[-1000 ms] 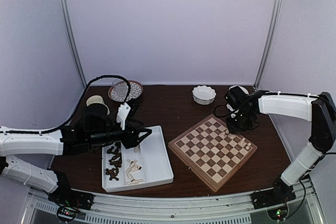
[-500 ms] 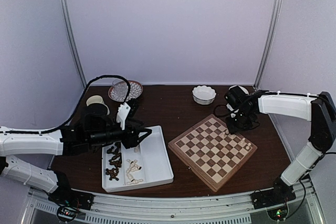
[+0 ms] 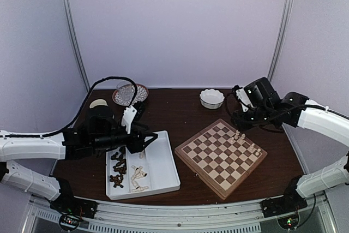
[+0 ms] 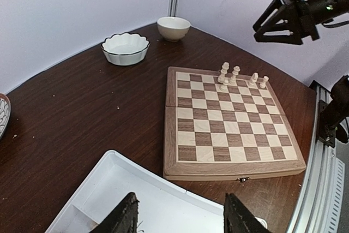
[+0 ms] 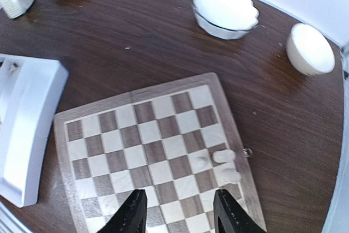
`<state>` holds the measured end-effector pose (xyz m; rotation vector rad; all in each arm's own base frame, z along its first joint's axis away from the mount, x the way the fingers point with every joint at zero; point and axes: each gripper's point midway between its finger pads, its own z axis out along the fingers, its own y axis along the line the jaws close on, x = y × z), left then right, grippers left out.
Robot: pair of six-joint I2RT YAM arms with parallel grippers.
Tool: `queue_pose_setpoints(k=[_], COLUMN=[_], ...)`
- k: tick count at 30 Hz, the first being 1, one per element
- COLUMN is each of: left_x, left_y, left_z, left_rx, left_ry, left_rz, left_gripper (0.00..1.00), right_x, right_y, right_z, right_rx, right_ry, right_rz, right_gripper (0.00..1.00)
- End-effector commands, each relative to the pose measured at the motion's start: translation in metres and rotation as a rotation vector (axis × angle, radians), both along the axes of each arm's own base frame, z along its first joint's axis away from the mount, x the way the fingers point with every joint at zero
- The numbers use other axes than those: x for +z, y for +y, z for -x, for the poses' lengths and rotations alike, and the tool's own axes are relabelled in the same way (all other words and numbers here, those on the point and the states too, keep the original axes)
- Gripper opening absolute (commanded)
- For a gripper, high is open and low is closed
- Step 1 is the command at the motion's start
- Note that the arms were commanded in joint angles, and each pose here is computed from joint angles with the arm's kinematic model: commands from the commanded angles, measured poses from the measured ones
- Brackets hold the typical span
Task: Set up the chess pieces on the board
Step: Place the queen at d1, then pick up the chess pile from the storage box.
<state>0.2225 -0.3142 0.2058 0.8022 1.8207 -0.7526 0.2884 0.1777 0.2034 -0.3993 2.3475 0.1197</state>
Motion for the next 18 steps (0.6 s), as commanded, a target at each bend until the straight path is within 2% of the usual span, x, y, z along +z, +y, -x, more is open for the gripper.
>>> queue_pose_setpoints(k=[1,4,7,12,18], left_x=[0.004,-0.002,-0.024,-0.062,-0.083], left_y=[0.005,0.015,0.031,0.053,0.057], left_z=[-0.018,-0.029,-0.046,-0.070,-0.078], left_rx=[0.092,0.174,0.314,0.502,0.566], left_ry=[-0.021,-0.009,0.063,0.215,0.321], left_rz=[-0.046,-0.069,-0.119,-0.198,-0.214], left_gripper=[0.53,0.55,0.62,0.45,0.41], right_x=[0.013,0.034,0.055,0.065,0.027], right_y=[0.047,0.081,0.108,0.127,0.118], right_z=[0.012,0.022,0.026,0.014,0.005], right_rx=[0.165,0.258,0.326,0.315,0.244], right_ry=[-0.068,-0.111,-0.119,-0.167,-0.232], right_rz=[0.020,-0.016,-0.098,-0.172,-0.178], right_gripper=[0.45,0.46,0.46,0.47,0.47])
